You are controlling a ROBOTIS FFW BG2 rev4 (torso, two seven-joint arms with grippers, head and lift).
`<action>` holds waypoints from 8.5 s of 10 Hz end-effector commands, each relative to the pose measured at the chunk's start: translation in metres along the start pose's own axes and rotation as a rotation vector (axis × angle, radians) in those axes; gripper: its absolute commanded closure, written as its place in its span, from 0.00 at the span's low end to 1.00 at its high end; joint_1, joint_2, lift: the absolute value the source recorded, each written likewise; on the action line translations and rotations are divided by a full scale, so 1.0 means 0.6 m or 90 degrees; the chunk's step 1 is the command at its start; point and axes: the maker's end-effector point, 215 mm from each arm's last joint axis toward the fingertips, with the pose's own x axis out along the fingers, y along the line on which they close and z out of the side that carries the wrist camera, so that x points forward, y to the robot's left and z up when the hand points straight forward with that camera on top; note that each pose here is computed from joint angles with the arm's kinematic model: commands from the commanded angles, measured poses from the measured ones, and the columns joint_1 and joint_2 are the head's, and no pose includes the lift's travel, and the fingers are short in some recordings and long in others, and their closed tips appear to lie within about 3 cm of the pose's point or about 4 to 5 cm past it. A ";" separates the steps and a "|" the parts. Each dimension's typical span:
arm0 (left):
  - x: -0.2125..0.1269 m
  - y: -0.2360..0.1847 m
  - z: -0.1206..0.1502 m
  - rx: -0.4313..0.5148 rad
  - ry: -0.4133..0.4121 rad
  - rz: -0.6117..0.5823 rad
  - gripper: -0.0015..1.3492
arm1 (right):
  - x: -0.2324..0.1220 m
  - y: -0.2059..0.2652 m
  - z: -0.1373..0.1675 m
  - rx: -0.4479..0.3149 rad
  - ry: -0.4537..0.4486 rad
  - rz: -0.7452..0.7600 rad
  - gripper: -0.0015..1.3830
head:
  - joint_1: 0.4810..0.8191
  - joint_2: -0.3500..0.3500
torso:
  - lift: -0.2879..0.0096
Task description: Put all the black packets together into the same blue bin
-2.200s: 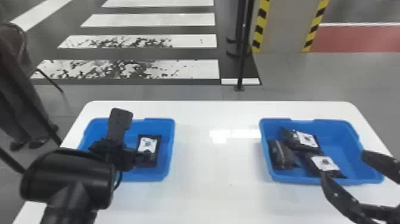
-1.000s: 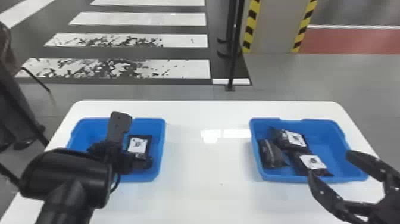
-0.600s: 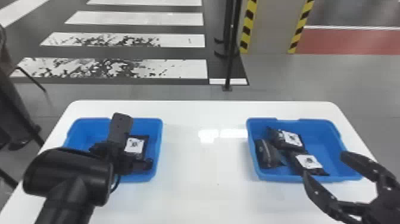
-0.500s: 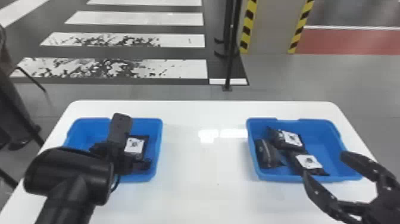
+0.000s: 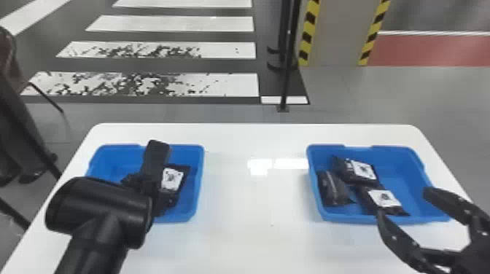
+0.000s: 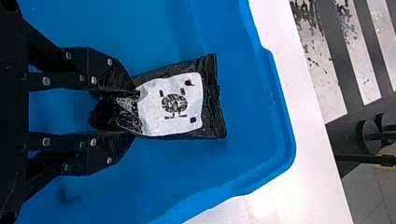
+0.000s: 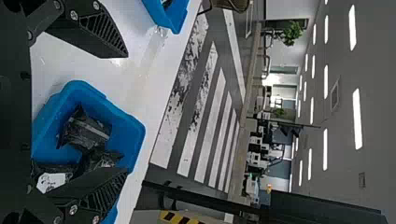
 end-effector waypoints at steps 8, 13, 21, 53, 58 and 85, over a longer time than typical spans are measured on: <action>-0.221 0.082 0.076 -0.062 -0.257 0.058 0.91 | 0.010 -0.003 0.063 0.003 -0.052 0.003 0.12 | 0.63 0.57 | 0.60; -0.300 -0.086 0.081 -0.046 -0.343 -0.098 0.91 | 0.114 0.005 0.104 0.110 -0.133 0.065 0.12 | 0.63 0.49 | 0.60; -0.390 -0.354 0.147 0.028 -0.418 -0.354 0.91 | 0.245 0.184 0.153 0.226 -0.177 0.270 0.12 | 0.63 0.40 | 0.60; -0.406 -0.086 0.121 -0.179 -0.709 -0.085 0.08 | 0.019 -0.110 0.049 0.040 -0.138 -0.121 0.12 | 0.63 0.18 | 0.60; -0.422 -0.021 0.074 -0.183 -0.701 0.049 0.09 | -0.001 -0.078 0.053 0.047 -0.099 -0.157 0.12 | 0.63 0.34 | 0.60; -0.426 -0.029 0.084 -0.163 -0.704 0.049 0.09 | 0.025 -0.056 0.048 0.075 -0.112 -0.118 0.12 | 0.63 0.38 | 0.60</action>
